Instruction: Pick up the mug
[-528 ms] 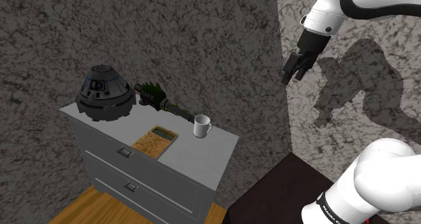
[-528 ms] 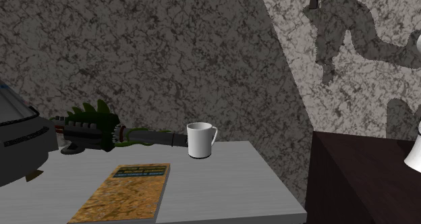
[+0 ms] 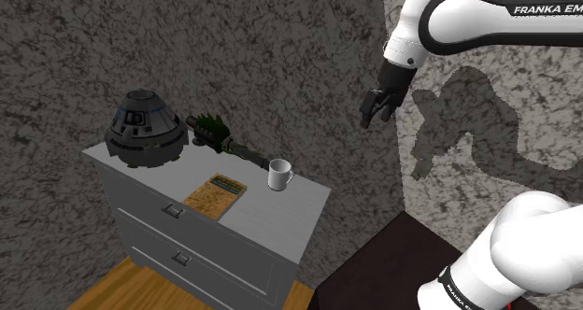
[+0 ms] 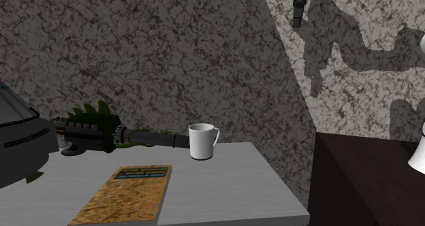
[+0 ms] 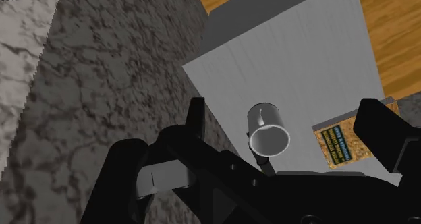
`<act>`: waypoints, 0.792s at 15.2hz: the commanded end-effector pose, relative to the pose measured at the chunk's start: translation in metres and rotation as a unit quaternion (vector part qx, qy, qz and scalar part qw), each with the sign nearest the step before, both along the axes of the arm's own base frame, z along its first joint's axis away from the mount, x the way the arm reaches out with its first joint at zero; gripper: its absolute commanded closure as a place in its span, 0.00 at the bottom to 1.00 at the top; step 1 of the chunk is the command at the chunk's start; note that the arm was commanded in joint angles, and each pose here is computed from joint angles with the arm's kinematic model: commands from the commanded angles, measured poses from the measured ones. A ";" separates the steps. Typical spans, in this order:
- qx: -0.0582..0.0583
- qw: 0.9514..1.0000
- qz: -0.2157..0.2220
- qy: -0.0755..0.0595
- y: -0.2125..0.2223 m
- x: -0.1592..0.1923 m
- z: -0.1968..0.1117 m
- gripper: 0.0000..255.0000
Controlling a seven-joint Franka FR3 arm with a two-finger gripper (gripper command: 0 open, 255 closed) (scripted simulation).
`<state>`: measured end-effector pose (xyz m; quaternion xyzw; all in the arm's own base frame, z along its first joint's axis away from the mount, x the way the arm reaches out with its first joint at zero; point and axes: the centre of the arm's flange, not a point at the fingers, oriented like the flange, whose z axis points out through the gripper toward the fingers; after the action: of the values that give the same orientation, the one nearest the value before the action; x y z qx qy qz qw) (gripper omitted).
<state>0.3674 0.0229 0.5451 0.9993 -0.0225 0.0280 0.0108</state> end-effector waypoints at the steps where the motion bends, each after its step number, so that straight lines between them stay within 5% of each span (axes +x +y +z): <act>1: -0.001 1.000 -0.003 0.001 0.008 0.019 -0.021 0.00; 12: -0.008 1.000 -0.016 0.012 0.047 0.118 -0.125 0.00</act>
<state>0.4729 0.0689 0.4327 0.9990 -0.0367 0.0162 0.0194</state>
